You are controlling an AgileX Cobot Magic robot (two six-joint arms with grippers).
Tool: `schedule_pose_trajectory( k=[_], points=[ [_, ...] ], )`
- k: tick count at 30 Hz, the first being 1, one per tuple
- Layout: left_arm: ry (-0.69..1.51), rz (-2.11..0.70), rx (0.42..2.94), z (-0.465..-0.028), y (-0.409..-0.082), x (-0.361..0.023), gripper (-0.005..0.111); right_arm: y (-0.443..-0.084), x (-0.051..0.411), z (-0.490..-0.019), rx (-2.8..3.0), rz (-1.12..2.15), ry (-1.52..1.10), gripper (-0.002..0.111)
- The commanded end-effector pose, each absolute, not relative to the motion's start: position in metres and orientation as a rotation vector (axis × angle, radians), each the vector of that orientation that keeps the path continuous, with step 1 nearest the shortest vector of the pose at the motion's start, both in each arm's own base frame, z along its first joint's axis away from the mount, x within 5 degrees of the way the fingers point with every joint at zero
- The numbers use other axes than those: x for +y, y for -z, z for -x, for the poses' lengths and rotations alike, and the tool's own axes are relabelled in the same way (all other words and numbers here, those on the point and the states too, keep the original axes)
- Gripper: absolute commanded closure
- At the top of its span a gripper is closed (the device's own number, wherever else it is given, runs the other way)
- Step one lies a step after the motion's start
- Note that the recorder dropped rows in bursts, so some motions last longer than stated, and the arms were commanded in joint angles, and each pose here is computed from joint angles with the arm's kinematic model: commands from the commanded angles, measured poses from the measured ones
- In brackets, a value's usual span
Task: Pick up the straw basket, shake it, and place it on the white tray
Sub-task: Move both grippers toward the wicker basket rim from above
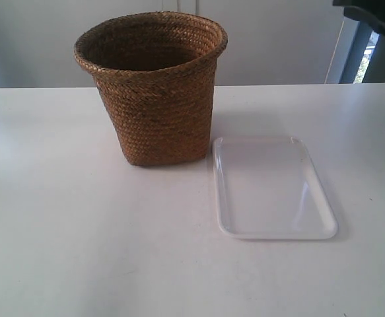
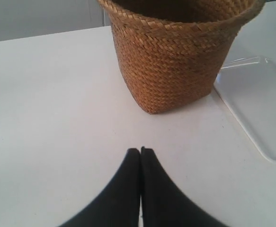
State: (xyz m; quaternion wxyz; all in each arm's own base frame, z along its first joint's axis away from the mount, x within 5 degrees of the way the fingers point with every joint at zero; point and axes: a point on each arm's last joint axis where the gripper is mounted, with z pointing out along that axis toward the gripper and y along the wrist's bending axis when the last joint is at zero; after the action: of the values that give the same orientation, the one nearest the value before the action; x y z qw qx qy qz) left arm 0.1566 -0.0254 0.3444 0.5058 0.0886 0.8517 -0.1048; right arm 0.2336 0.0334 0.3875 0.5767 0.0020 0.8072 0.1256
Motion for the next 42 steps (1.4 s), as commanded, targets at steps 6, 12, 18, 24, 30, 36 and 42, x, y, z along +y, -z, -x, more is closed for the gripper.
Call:
schedule_pose_trajectory(
  k=[6,12,18,24,30,36,42],
  points=[
    [0.320,-0.252,2.174,-0.233,-0.382,-0.031,0.107,-0.423,0.049,-0.304,2.116,0.124,-0.335,0.108],
    [0.380,-0.202,2.192,-0.263,-0.402,-0.033,0.107,-0.433,0.055,-0.335,2.247,0.206,-0.345,0.108],
    [0.482,0.027,2.244,-0.286,-0.390,-0.033,0.107,-0.448,0.054,-0.354,2.143,0.185,-0.303,0.108],
    [0.432,-0.044,2.229,-0.285,-0.391,-0.032,0.107,-0.456,0.054,-0.347,2.124,0.181,-0.319,0.108],
    [0.413,-0.018,2.182,-0.294,-0.391,-0.030,0.107,-0.437,0.049,-0.362,2.199,0.128,-0.252,0.108],
    [0.416,-0.008,2.231,-0.307,-0.375,-0.030,0.107,-0.425,0.045,-0.374,2.221,0.142,-0.173,0.100],
    [0.423,0.025,2.170,-0.320,-0.380,-0.029,0.093,-0.431,0.045,-0.383,2.118,0.128,-0.164,0.076]
  ],
)
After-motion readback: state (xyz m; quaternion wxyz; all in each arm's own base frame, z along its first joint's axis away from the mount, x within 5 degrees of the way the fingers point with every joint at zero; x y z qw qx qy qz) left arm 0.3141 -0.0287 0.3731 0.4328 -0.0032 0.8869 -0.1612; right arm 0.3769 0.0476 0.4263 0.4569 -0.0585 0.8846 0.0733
